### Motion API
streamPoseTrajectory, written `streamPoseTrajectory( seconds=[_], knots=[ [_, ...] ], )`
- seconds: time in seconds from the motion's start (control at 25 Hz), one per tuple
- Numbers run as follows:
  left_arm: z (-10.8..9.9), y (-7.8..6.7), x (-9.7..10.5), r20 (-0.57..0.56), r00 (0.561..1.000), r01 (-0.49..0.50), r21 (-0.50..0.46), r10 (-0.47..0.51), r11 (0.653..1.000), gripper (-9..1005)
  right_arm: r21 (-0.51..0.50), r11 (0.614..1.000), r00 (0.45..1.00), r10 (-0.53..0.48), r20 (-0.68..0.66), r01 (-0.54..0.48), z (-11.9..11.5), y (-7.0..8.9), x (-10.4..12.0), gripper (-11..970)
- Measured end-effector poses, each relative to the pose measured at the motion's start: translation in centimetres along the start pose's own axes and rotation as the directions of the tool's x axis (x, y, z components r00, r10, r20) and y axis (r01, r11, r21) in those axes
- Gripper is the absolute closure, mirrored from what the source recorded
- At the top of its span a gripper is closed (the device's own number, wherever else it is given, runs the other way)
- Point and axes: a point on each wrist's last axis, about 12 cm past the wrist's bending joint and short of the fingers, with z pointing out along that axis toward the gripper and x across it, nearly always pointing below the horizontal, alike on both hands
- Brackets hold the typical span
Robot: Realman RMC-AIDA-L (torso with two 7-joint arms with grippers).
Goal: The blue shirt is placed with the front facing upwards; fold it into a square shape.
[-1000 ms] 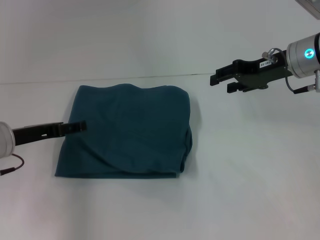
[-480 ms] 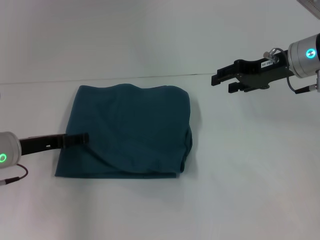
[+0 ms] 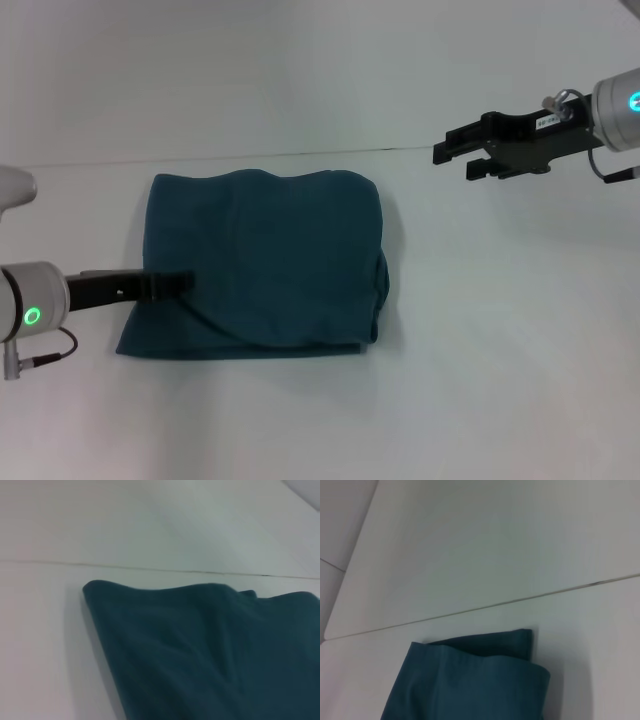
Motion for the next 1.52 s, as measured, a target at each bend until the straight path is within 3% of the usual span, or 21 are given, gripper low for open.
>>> streamPoseTrajectory(
  seconds=[0.16, 0.36, 0.6, 0.92, 1.24, 1.52],
  knots=[
    [0.4, -0.6, 0.0, -0.028, 0.999, -0.033, 0.013, 0.033, 0.999, 243, -0.006, 1.0, 1.0, 0.007, 0.002, -0.007, -0.1, -0.1, 0.1, 313],
    [0.4, -0.8, -0.3, -0.024, 0.999, -0.045, 0.016, 0.045, 0.999, 478, -0.004, 1.0, 1.0, 0.012, 0.001, -0.012, -0.2, -0.3, 0.2, 312],
    [-0.1, -0.5, -0.4, -0.012, 0.999, -0.037, 0.015, 0.037, 0.999, 717, -0.004, 1.0, 1.0, 0.024, 0.006, -0.024, -0.4, -0.7, 0.3, 312],
    [-0.9, 0.6, -0.3, 0.003, 1.0, -0.011, -0.013, 0.011, 1.0, 877, -0.004, 1.0, 1.0, 0.02, 0.011, -0.019, -0.6, -0.7, 0.2, 312],
    [-2.6, 2.9, 0.2, 0.022, 0.999, 0.043, -0.055, -0.041, 0.998, 886, -0.003, 1.0, 1.0, 0.017, 0.017, -0.017, -0.6, -0.6, 0.0, 313],
    [-3.3, 3.7, 0.6, 0.023, 0.998, 0.059, -0.072, -0.058, 0.996, 887, -0.004, 1.0, 1.0, 0.013, 0.019, -0.013, -0.6, -0.5, -0.1, 312]
  ],
)
